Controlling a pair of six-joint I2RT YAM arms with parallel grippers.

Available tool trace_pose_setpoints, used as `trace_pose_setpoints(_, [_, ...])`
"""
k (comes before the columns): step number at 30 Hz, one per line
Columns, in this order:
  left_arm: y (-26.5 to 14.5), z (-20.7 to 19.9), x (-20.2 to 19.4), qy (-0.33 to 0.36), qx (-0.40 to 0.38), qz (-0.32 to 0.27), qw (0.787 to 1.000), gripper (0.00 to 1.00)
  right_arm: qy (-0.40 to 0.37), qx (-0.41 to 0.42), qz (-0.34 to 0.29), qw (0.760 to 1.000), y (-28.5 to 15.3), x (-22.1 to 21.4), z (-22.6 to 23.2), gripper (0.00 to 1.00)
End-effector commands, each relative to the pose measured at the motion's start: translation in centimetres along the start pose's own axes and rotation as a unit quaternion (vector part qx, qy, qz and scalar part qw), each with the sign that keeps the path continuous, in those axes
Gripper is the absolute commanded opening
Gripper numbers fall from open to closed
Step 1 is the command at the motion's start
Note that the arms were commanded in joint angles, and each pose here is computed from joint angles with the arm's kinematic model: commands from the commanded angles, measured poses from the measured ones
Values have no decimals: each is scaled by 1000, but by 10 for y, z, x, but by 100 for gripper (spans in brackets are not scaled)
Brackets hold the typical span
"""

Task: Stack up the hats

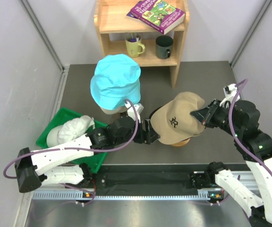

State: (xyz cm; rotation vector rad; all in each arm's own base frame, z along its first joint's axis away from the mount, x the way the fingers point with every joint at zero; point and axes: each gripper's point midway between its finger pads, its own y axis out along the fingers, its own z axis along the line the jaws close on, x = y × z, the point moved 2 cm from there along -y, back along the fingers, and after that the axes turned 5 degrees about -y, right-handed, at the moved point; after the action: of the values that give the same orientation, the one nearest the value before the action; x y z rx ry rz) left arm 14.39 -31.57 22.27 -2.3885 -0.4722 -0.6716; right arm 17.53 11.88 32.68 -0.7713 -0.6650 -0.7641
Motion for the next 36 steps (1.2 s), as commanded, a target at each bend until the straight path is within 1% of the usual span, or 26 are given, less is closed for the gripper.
trace_pose_setpoints(1, [9, -23, 22, -21, -56, -62, 996, 75, 1, -2, -9, 1000, -2, 4, 2, 0])
trace_pose_setpoints(3, [12, -25, 20, -23, -66, -60, 996, 74, 1, -5, -4, 1000, -1, 3, 1, 0])
trace_pose_setpoints(6, [15, -32, 23, -31, -91, -73, 993, 68, 0, -9, -2, 1000, 0, 3, 0, 0])
trace_pose_setpoints(9, [18, -29, 25, -34, -89, -83, 992, 56, 0, -15, -3, 1000, 1, 3, -2, 0])
trace_pose_setpoints(10, [18, -27, 25, -35, -86, -85, 992, 46, 2, -17, -3, 1000, 0, 3, -3, 0])
trace_pose_setpoints(11, [19, -26, 24, -35, -84, -86, 992, 41, 1, -17, -4, 1000, 1, 4, -3, 0])
trace_pose_setpoints(12, [18, -26, 25, -36, -84, -88, 992, 33, 1, -18, -4, 1000, 1, 3, -3, 0])
trace_pose_setpoints(13, [19, -22, 25, -38, -77, -92, 992, 16, 1, -19, -7, 1000, 1, 4, -3, 0])
trace_pose_setpoints(14, [18, -18, 25, -41, -67, -93, 993, 7, 1, -21, -7, 1000, 1, 5, -4, 0])
trace_pose_setpoints(15, [16, -18, 26, -45, -65, -97, 992, 0, -1, -21, -9, 1000, 1, 6, -3, 0])
trace_pose_setpoints(17, [13, -13, 27, -48, -59, -105, 992, 0, -1, -20, -13, 1000, 0, 7, -3, 3])
trace_pose_setpoints(18, [8, -15, 30, -50, -65, -113, 990, 0, -2, -20, -15, 1000, 0, 8, -3, 13])
trace_pose_setpoints(20, [3, -15, 33, -55, -69, -122, 989, 0, -3, -18, -21, 1000, -1, 11, -1, 28])
trace_pose_setpoints(21, [2, -16, 33, -56, -73, -123, 988, 0, -4, -17, -23, 1000, -1, 12, -1, 42])
trace_pose_setpoints(23, [-2, -20, 34, -57, -81, -119, 988, 0, -6, -18, -31, 999, -3, 16, 0, 59])
trace_pose_setpoints(24, [-4, -24, 33, -59, -89, -116, 988, 0, -8, -16, -35, 999, -4, 18, 1, 69])
trace_pose_setpoints(25, [-6, -26, 33, -62, -96, -112, 987, 0, -8, -16, -39, 999, -5, 20, 2, 73])
trace_pose_setpoints(26, [-10, -29, 33, -66, -104, -111, 986, 0, -9, -19, -43, 999, -7, 21, 1, 78])
trace_pose_setpoints(29, [-14, -24, 31, -81, -105, -115, 984, 0, -15, -22, -53, 998, -11, 26, 2, 91])
trace_pose_setpoints(30, [-14, -20, 30, -91, -100, -118, 984, 0, -15, -24, -55, 998, -12, 26, 1, 96])
trace_pose_setpoints(33, [-16, -18, 30, -107, -99, -117, 982, 0, -23, -27, -62, 997, -16, 28, 1, 100])
trace_pose_setpoints(36, [-11, -10, 23, -125, -85, -108, 983, 0, -30, -28, -62, 997, -16, 29, 1, 100])
